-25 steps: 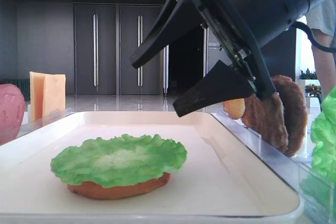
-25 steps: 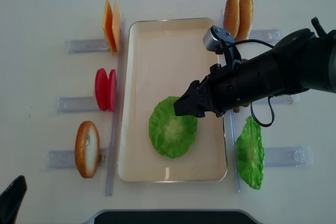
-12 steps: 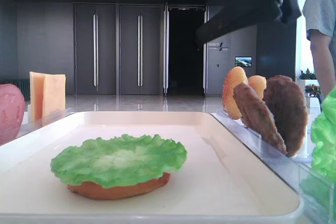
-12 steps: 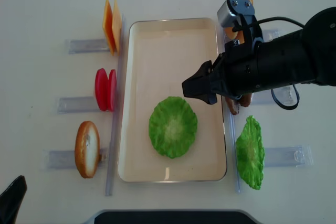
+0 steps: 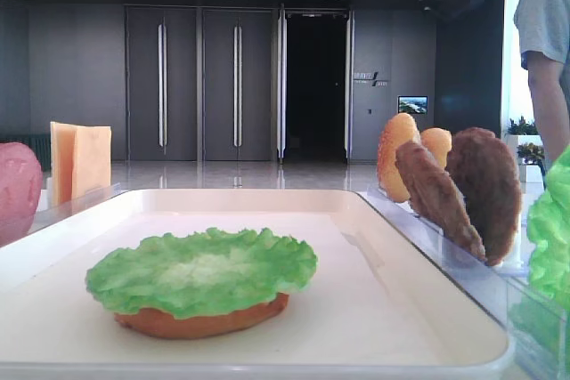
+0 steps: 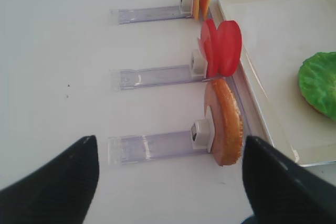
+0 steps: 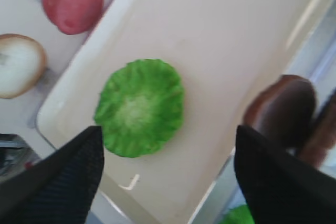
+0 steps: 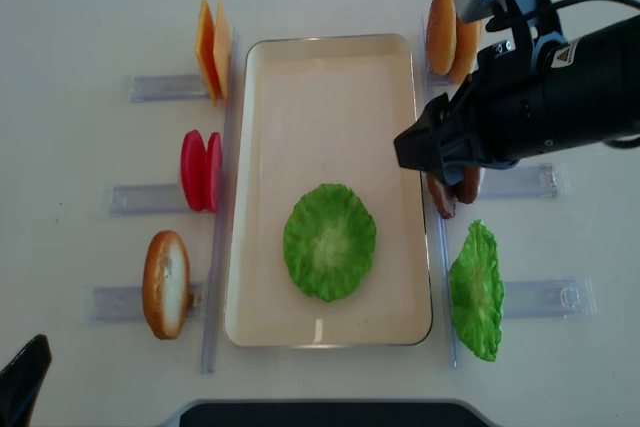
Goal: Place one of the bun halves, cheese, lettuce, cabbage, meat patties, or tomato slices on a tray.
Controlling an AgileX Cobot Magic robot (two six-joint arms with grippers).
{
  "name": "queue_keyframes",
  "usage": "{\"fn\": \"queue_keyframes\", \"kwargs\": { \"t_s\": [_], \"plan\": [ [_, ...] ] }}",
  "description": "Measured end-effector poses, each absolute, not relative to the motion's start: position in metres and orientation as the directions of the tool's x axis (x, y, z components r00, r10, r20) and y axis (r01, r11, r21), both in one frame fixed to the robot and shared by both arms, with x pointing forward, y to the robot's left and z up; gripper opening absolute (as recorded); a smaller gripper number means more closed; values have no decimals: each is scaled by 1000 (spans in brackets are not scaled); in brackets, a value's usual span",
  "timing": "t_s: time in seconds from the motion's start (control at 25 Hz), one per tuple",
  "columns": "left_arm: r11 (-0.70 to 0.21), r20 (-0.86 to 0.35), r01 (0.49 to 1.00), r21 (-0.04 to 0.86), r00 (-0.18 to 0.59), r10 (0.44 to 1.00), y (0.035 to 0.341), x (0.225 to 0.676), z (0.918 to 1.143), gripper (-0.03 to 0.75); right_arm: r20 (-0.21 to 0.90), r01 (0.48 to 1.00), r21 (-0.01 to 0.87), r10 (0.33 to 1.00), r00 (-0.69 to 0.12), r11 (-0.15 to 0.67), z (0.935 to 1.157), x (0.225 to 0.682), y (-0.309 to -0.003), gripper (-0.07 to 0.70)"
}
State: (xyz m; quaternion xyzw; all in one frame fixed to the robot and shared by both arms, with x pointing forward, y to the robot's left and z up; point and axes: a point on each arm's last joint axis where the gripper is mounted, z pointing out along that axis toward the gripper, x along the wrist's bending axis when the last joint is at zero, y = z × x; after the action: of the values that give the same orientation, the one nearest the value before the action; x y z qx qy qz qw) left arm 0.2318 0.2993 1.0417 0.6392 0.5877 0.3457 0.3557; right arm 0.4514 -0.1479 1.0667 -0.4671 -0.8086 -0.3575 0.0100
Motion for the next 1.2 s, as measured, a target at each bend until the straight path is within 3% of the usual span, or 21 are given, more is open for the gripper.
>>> {"fn": "queue_keyframes", "kwargs": {
  "t_s": [0.2, 0.4, 0.48, 0.64, 0.8, 0.96, 1.2],
  "plan": [
    [-56, 24, 505, 861, 70, 997, 299, 232, 1042, 653, 158, 782, 537, 874, -460, 315, 1094, 464, -166, 524],
    [-56, 24, 505, 861, 70, 997, 299, 232, 1042, 653, 30, 807, 521, 939, -343, 278, 1119, 474, -190, 524],
    [-56, 24, 505, 861, 70, 997, 299, 232, 1042, 653, 11, 824, 510, 956, -295, 248, 1121, 478, -203, 524],
    [-56, 24, 505, 861, 70, 997, 299, 232, 1042, 653, -1, 867, 486, 992, -124, 109, 1122, 489, -247, 524],
    [-59, 29, 506, 861, 67, 997, 300, 232, 1042, 653, -9, 882, 469, 998, 61, -49, 1121, 493, -296, 524],
    [-59, 36, 506, 860, 54, 998, 301, 232, 1042, 653, -17, 873, 461, 982, 189, -160, 1120, 490, -330, 524],
    [-62, 46, 507, 860, 44, 998, 302, 232, 1042, 653, -22, 867, 460, 974, 227, -192, 1123, 485, -339, 524]
  ]
}}
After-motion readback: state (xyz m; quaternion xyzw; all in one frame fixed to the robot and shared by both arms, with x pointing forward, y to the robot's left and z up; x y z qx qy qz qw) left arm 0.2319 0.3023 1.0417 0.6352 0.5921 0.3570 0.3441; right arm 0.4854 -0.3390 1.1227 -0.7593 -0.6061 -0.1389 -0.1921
